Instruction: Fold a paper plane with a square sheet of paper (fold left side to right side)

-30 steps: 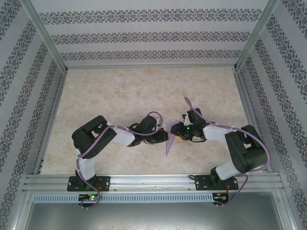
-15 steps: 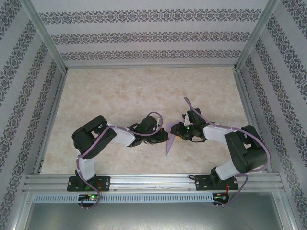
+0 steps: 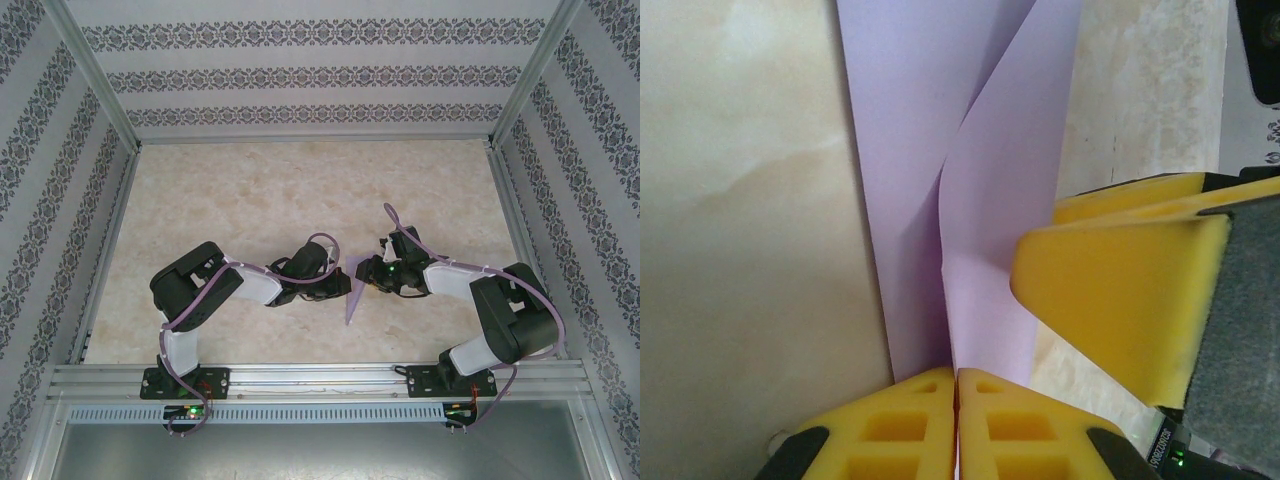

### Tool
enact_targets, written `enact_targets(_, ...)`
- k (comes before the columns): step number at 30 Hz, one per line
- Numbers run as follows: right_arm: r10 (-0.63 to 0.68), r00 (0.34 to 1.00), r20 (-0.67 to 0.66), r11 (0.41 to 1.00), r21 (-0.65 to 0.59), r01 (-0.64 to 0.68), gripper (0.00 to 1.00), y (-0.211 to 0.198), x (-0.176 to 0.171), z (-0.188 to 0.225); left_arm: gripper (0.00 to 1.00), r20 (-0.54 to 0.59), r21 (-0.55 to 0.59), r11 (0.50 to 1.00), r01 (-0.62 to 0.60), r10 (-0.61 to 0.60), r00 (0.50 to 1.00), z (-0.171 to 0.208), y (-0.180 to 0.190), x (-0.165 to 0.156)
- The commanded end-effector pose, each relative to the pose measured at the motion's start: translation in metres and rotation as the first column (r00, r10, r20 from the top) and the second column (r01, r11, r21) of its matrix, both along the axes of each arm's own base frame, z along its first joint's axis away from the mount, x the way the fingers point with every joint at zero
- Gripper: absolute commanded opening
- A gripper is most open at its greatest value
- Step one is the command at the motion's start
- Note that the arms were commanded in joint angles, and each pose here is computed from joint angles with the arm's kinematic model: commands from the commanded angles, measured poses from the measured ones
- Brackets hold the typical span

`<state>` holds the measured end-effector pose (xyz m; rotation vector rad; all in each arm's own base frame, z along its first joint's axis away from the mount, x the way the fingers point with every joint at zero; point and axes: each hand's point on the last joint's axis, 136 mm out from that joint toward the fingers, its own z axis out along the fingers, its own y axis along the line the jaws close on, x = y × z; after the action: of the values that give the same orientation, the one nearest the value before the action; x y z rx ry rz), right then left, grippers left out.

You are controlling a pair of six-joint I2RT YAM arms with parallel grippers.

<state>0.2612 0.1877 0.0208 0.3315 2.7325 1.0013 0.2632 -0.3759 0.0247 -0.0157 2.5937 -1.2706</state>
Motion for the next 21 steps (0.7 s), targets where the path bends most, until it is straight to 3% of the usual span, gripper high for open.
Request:
enact_targets(1, -0.005, 1.0, -0.007, 0.999, -0.05, 0.005, 0.37, -0.0063, -0.0078, -0.0124, 0.09, -0.054, 0.093, 0.996, 0.014, -0.009, 0.998, -0.0312, 0.0035, -0.0147)
enact_targets(21, -0.012, 1.0, 0.017, 1.0, -0.021, 0.013, 0.33, -0.0058, -0.006, -0.0036, 0.09, -0.058, 0.094, 0.996, 0.009, -0.003, 0.998, -0.0361, 0.0031, -0.015)
